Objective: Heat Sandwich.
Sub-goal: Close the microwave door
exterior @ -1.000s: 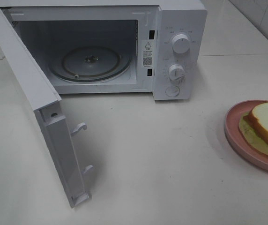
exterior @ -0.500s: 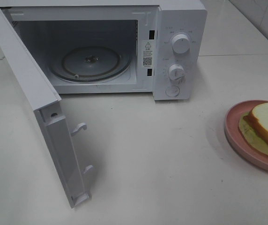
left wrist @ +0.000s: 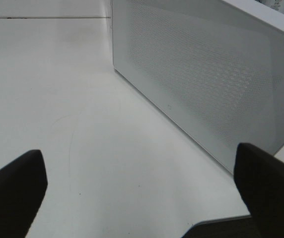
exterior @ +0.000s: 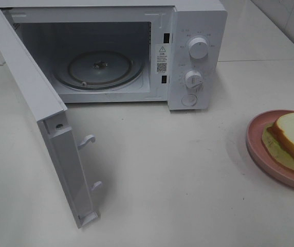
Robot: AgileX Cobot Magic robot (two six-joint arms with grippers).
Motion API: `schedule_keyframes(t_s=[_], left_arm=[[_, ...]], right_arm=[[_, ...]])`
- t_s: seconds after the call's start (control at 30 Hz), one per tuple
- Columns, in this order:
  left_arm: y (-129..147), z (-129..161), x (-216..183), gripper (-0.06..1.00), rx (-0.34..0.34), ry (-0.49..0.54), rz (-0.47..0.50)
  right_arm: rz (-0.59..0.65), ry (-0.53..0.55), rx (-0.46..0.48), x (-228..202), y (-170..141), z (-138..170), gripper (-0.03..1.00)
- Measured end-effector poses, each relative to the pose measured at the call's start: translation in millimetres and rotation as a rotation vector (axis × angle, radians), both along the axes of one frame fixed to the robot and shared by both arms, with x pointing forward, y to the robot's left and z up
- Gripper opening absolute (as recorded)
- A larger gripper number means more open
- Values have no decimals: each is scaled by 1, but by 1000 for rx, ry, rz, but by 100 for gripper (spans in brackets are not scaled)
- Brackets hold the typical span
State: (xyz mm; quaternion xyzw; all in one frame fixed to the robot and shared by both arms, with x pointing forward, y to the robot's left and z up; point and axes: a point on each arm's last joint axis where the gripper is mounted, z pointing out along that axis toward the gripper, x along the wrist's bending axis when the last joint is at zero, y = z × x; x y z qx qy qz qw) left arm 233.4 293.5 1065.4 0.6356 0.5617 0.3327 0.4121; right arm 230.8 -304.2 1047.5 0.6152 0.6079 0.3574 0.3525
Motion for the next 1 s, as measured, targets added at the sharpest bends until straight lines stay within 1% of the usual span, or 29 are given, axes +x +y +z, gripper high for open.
schedule_keyframes(t_s=[0.13,0.2,0.23,0.27,0.3,0.37,0.4,0.43,0.47,0.53,0.57,0.6,0.63,0.67,0.7,0.73,0.87,0.9,0.97,1.0], left_arm=[[0,4,14,91,2,15,7],[-1,8,27,81,3,21,14],[-1,8,27,81,3,21,14],[-1,9,32,77,3,32,15],[-1,9,41,68,4,56,17],[-2,8,52,59,8,92,19],[-2,8,52,59,8,92,19],[-2,8,62,54,10,114,22],[-2,7,69,43,13,124,25],[-3,4,80,31,15,141,29],[-3,4,80,31,15,141,29],[-3,-2,93,17,18,167,34],[-3,-6,99,9,21,176,35],[-4,-9,105,4,23,170,37],[-4,-9,105,4,23,170,37],[-4,-19,115,0,36,165,35],[-4,-33,130,0,49,132,39],[-3,-41,138,0,50,86,48],[-3,-46,141,0,49,67,54],[-3,-54,146,0,48,29,64]], right_arm=[[0,0,0,0,0,0,76],[0,0,0,0,0,0,76],[0,0,0,0,0,0,76],[0,0,0,0,0,0,76],[0,0,0,0,0,0,76],[0,0,0,0,0,0,76],[0,0,0,0,0,0,76],[0,0,0,0,0,0,76],[0,0,0,0,0,0,76],[0,0,0,0,0,0,76],[0,0,0,0,0,0,76],[0,0,0,0,0,0,76],[0,0,0,0,0,0,76],[0,0,0,0,0,0,76],[0,0,0,0,0,0,76],[0,0,0,0,0,0,76],[0,0,0,0,0,0,76],[0,0,0,0,0,0,76],[0,0,0,0,0,0,76],[0,0,0,0,0,0,76]])
